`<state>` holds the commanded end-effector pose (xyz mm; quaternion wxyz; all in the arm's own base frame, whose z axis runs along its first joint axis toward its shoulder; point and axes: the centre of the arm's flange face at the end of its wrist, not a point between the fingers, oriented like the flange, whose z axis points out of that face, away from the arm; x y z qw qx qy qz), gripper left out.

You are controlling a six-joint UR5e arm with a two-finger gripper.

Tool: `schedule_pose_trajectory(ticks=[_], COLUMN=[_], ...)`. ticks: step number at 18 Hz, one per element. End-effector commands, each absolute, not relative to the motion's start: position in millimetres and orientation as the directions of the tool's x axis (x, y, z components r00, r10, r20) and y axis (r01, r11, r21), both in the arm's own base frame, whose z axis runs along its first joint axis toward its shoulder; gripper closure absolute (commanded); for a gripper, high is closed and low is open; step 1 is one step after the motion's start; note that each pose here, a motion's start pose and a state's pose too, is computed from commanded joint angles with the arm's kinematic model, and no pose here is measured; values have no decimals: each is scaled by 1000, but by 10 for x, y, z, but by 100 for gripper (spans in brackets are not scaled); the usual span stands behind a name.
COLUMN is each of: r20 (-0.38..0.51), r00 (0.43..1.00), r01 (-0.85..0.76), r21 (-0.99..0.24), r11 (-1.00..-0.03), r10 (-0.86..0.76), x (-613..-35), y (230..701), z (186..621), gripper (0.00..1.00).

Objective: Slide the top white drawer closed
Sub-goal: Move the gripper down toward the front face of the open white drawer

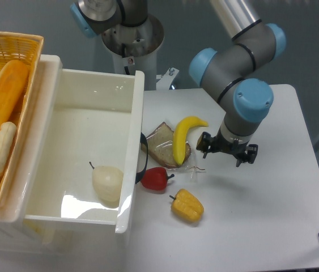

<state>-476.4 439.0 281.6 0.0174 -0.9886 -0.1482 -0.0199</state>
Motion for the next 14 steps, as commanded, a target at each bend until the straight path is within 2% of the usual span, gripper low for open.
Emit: schedule_pose_trajectory(ticks=[1, 4, 6, 9, 12, 14], r20=[65, 133, 168, 185, 302, 338], r00=[949, 926, 927, 934, 898, 881], r01=[312, 366, 357, 331, 370, 388], r21=[-45, -90, -121, -124, -126, -114], r11=[-949, -926, -926, -936, -921, -915], r10=[309, 353, 336, 306, 319, 331], x=[-4730, -4625, -4520, -4310, -4145, -4085], y=[4434, 4569, 4683, 4817, 4767, 4667], z=[2818, 2841, 2898, 2992, 3198, 3359], gripper=[15, 57, 80, 95, 100, 100])
